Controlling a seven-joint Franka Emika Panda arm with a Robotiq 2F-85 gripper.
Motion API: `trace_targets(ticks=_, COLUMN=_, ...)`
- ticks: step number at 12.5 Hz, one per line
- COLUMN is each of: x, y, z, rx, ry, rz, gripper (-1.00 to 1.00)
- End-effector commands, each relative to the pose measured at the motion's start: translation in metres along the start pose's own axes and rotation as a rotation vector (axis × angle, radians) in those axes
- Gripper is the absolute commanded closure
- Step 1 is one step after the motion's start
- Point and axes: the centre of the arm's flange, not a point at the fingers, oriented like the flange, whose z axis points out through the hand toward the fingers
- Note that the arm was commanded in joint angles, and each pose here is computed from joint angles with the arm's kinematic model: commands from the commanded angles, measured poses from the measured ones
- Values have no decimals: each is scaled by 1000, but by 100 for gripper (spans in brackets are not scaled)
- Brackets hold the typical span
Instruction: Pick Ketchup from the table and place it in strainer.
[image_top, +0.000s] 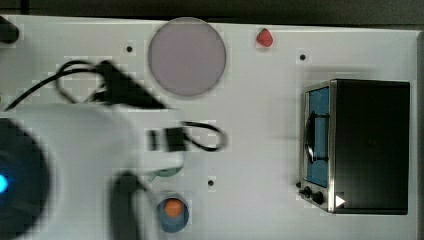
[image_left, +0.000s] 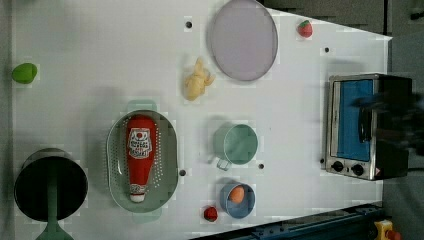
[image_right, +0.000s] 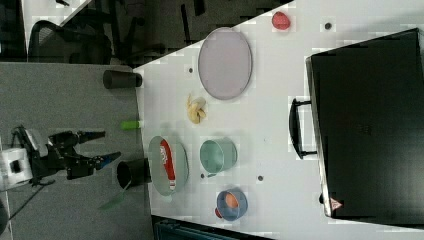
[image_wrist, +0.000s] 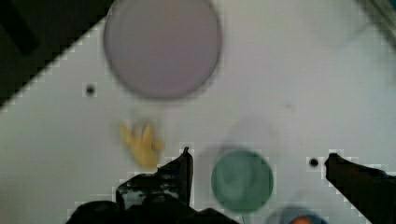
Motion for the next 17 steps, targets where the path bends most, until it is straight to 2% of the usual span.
trace_targets(ticks=1, x=72, y=64, z=19, rx=-32, ry=-47, rz=140, gripper=-100)
trace_targets(ticks=3, x=101, y=100, z=16, rx=-24, ry=-57, rz=226, gripper=-100)
trace_targets(ticks=5, x=115, y=123, z=20, rx=-42, ry=-86, rz=249, gripper=-100)
trace_targets(ticks=10, x=104, y=106, z=24, rx=-48, ry=-97, rz=216, gripper=-100)
trace_targets(ticks=13, x=90, y=102, z=29, rx=-82, ry=-158, rz=200, gripper=-100)
trace_targets(ticks=17, x=89, y=99, z=28, rx=-76, ry=-150, rz=194, gripper=-100)
